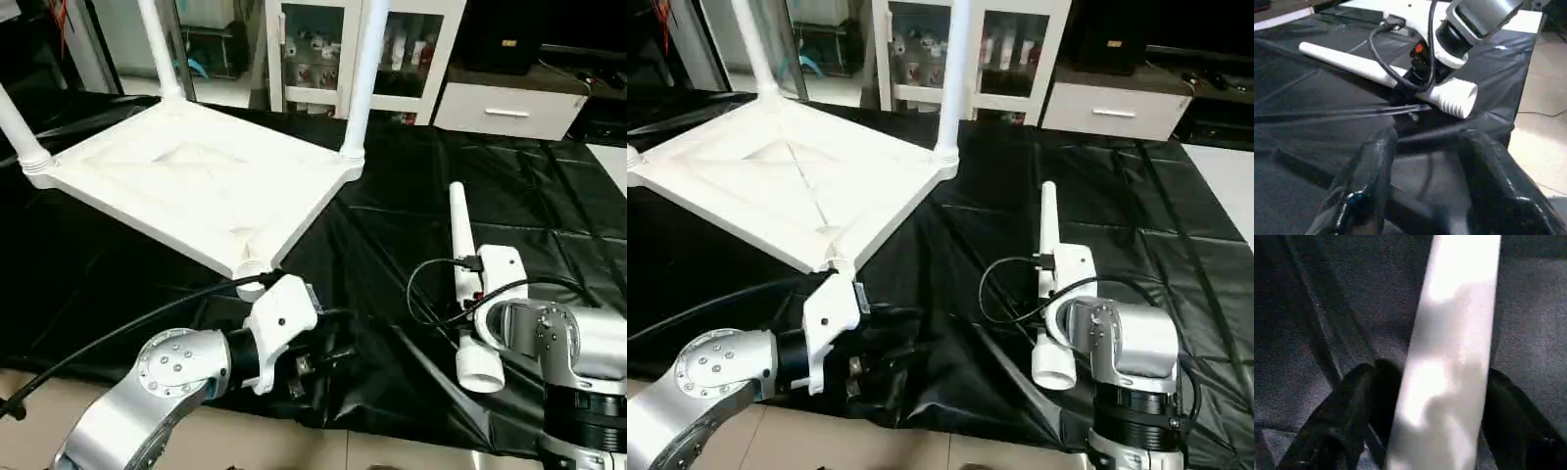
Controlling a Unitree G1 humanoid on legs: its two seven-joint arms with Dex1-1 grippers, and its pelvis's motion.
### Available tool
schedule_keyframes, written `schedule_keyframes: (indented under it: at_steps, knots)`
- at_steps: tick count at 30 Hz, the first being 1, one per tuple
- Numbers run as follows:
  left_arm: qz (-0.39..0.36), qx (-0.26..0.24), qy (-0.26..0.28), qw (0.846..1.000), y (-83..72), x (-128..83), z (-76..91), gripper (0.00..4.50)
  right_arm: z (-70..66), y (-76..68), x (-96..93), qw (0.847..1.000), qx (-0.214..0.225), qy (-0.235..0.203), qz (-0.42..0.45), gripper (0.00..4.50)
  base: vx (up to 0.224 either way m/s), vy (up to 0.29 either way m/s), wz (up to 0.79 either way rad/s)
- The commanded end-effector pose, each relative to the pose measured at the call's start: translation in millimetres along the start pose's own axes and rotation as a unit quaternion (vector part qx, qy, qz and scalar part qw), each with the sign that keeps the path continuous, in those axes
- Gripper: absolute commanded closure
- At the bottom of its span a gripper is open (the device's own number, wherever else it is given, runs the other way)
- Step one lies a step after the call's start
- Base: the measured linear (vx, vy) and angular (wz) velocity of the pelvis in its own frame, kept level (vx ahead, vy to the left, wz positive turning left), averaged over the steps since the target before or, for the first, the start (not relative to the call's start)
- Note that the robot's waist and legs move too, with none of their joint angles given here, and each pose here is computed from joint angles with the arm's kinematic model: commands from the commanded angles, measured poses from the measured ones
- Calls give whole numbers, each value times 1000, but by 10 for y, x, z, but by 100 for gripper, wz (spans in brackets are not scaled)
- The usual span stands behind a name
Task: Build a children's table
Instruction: Pick table leg
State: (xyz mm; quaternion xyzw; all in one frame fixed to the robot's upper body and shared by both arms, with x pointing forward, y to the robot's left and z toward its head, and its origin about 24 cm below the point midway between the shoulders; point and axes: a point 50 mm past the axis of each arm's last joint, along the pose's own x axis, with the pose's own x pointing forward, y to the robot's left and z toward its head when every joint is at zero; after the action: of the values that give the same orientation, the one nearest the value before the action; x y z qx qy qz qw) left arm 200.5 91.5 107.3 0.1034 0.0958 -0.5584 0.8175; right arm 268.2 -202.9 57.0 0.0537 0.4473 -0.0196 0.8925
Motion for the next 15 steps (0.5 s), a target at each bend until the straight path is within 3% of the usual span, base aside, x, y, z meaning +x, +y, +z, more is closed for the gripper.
schedule_keyframes:
  at_steps: [1,14,15]
  knots:
    - [-8,13,3,1000,-18,4,33,179,-45,-22,22,1000,10,16,3,152,0,0,0]
    - [-13,17,6,1000,-12,2,44,88,-106,-26,51,999,37,21,8,252,0,0,0]
    - [-14,17,7,1000,-12,-4,42,59,-117,-24,61,999,48,22,10,261,0,0,0]
